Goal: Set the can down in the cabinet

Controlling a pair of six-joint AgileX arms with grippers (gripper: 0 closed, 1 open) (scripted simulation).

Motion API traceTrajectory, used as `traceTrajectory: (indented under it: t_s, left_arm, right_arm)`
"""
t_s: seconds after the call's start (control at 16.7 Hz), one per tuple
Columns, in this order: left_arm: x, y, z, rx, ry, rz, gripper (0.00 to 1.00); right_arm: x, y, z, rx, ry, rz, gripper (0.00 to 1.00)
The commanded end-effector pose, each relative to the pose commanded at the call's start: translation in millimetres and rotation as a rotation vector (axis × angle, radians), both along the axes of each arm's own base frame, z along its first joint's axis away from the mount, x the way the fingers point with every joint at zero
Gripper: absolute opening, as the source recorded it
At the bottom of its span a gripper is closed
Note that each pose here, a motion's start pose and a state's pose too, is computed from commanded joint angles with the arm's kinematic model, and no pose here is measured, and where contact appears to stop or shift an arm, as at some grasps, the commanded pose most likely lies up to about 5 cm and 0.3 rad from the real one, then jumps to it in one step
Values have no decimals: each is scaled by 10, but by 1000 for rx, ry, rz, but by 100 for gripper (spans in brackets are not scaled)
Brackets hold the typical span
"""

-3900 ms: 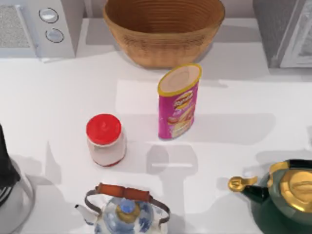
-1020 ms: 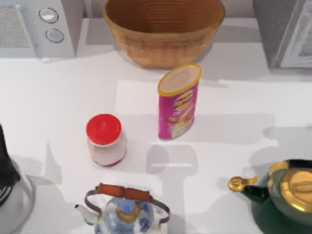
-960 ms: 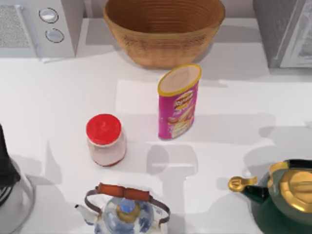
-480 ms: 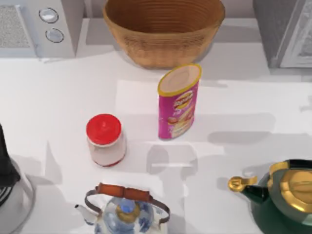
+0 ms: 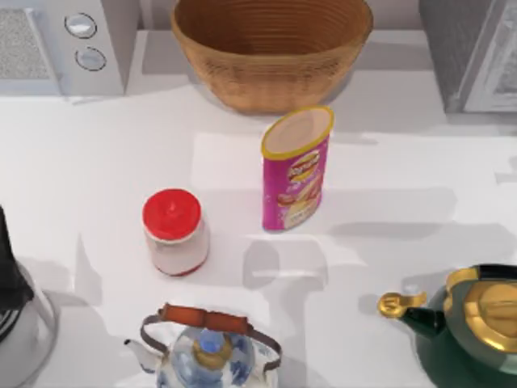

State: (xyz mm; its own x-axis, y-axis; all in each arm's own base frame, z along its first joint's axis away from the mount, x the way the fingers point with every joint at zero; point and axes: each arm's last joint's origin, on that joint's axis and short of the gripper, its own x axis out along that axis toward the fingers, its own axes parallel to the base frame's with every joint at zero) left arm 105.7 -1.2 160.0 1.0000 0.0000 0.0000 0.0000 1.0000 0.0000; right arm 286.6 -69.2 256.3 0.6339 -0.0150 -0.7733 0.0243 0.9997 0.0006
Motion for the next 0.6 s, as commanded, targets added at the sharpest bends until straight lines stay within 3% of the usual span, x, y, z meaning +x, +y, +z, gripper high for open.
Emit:
traceTrajectory:
  t_s: [0.3, 0.6]
  left_arm:
    - [0, 0, 0, 0, 0, 0, 100]
    - [0, 0, 0, 0, 0, 0, 100]
  right_arm:
    - [-335, 42, 287, -47, -198, -97, 0]
    - [-1118, 298, 328, -70, -506, -161, 0]
